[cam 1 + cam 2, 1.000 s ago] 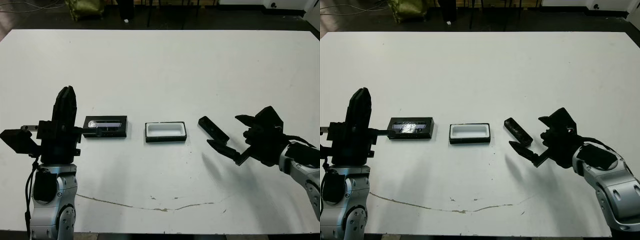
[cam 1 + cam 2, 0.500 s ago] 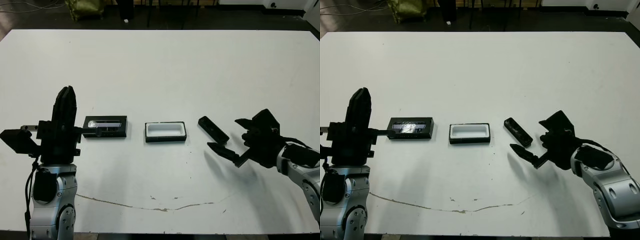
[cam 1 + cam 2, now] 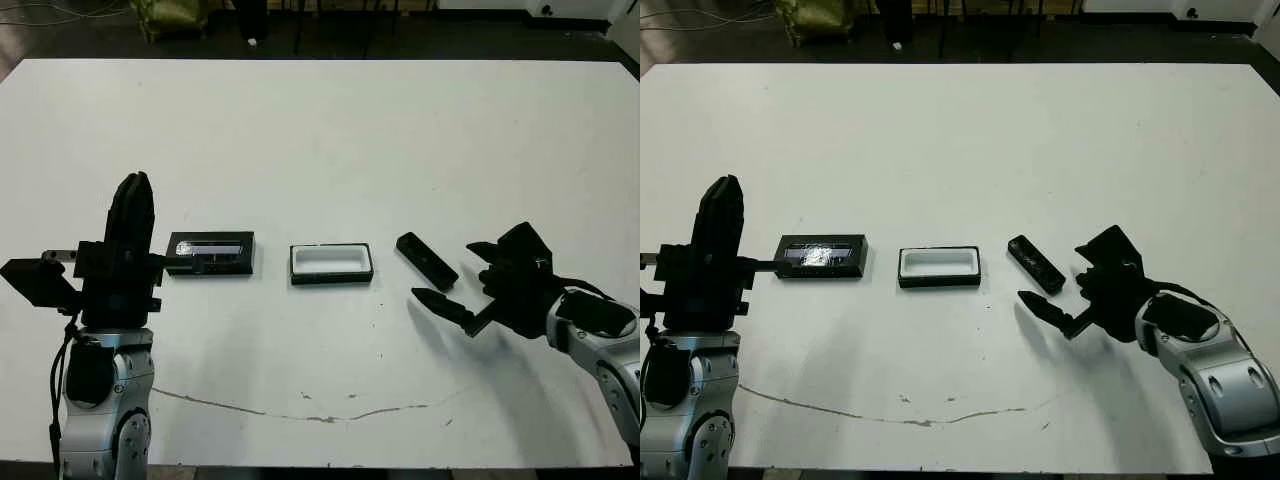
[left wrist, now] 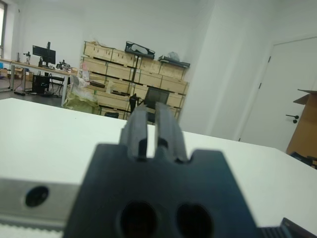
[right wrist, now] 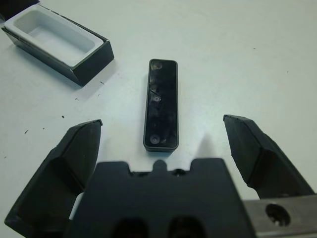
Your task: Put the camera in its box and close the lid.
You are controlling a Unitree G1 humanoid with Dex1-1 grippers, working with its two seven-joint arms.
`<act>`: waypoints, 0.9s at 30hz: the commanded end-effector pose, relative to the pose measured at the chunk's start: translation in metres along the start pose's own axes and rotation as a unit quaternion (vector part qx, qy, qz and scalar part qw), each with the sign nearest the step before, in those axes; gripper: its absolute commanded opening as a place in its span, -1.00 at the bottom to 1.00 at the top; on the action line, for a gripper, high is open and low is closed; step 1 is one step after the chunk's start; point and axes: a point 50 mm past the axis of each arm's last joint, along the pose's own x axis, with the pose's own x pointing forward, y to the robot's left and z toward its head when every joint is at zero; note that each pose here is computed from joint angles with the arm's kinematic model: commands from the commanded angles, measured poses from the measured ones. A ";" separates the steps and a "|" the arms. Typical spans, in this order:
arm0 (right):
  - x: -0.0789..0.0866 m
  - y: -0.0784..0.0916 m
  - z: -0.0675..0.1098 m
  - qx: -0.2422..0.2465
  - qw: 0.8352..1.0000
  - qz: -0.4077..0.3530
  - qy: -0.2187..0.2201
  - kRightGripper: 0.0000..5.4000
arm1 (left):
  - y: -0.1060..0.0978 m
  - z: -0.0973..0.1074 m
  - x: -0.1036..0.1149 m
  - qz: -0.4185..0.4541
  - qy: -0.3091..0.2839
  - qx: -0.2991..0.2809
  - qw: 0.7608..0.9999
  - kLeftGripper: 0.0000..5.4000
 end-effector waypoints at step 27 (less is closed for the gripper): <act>0.004 0.008 -0.023 0.006 1.000 -0.011 0.028 0.32 | 0.004 -0.004 -0.005 0.008 0.021 0.008 1.000 -1.00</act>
